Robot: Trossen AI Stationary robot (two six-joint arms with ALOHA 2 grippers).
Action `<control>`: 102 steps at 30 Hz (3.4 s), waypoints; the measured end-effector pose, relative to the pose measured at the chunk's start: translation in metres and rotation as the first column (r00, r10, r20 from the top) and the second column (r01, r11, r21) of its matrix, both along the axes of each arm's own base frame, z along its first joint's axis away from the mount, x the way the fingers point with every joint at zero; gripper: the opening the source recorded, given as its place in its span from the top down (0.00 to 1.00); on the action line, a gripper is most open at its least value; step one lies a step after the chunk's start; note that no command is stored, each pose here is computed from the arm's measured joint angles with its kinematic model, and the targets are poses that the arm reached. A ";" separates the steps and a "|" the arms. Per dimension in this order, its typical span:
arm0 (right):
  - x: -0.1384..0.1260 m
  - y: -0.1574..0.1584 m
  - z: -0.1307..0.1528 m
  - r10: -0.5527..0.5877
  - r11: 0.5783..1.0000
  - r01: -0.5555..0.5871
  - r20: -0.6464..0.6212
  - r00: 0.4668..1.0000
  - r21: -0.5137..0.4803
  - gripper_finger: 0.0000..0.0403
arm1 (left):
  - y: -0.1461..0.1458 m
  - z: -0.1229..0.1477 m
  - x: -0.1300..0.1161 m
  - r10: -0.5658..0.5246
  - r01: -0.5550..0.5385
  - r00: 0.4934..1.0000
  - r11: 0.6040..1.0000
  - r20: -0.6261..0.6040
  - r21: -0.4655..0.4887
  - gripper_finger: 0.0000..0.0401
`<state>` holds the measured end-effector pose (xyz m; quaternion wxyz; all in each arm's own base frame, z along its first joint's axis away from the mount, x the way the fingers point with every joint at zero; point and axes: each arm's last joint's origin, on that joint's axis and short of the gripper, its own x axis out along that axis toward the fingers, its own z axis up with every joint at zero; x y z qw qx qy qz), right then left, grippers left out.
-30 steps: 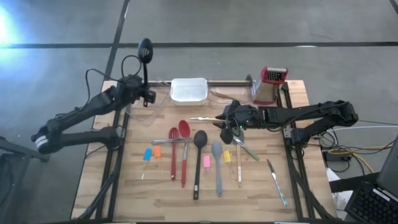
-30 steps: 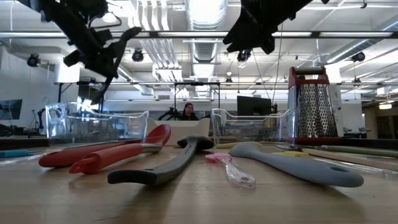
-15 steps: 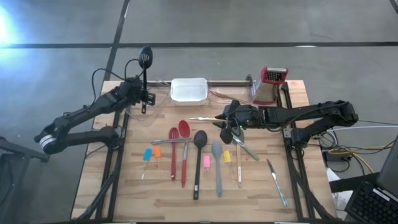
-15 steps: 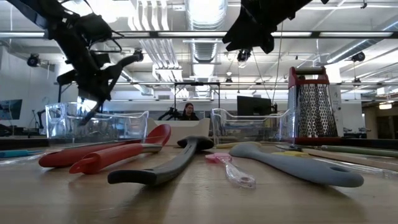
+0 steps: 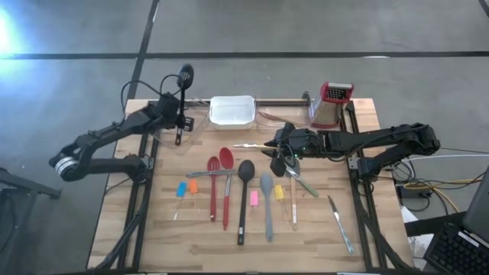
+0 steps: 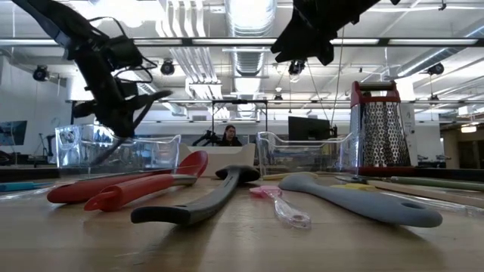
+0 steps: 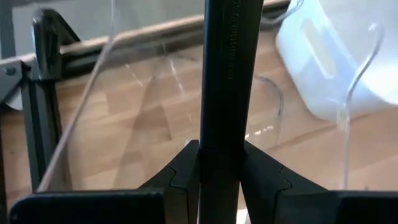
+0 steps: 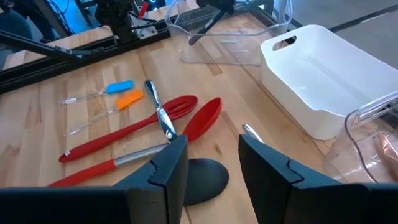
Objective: Pick & Place Kitchen Items
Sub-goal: Put the black slotted spoon into the left transparent bin, then put the blue spatula into the white bin
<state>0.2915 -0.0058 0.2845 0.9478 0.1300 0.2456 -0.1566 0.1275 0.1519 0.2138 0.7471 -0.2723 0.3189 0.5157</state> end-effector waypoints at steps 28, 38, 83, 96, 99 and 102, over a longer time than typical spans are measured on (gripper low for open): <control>-0.005 0.000 -0.019 -0.026 0.999 0.028 -0.046 0.999 0.042 0.65 | 0.030 -0.039 -0.008 0.062 -0.072 0.997 0.973 -0.051 -0.219 0.78; -0.005 0.000 -0.019 -0.025 0.999 0.027 -0.046 0.999 0.040 0.67 | 0.036 -0.043 -0.007 0.064 -0.074 0.997 0.971 -0.049 -0.229 0.78; -0.005 0.000 -0.019 -0.023 0.999 0.024 -0.047 0.999 0.036 0.69 | -0.047 0.109 -0.007 -0.281 0.269 0.923 0.960 0.263 0.079 0.30; -0.005 0.002 -0.019 -0.016 0.999 0.018 -0.046 0.999 0.041 0.70 | -0.119 0.135 0.029 -0.745 0.629 0.613 0.661 0.262 0.409 0.30; -0.005 0.006 -0.019 -0.003 0.999 0.005 -0.048 0.999 0.043 0.71 | -0.139 0.128 0.037 -0.814 0.671 0.557 0.558 0.165 0.488 0.30; -0.005 0.009 -0.020 0.011 0.999 -0.008 -0.054 0.998 0.045 0.72 | -0.158 0.117 0.042 -0.852 0.694 0.511 0.487 0.115 0.531 0.30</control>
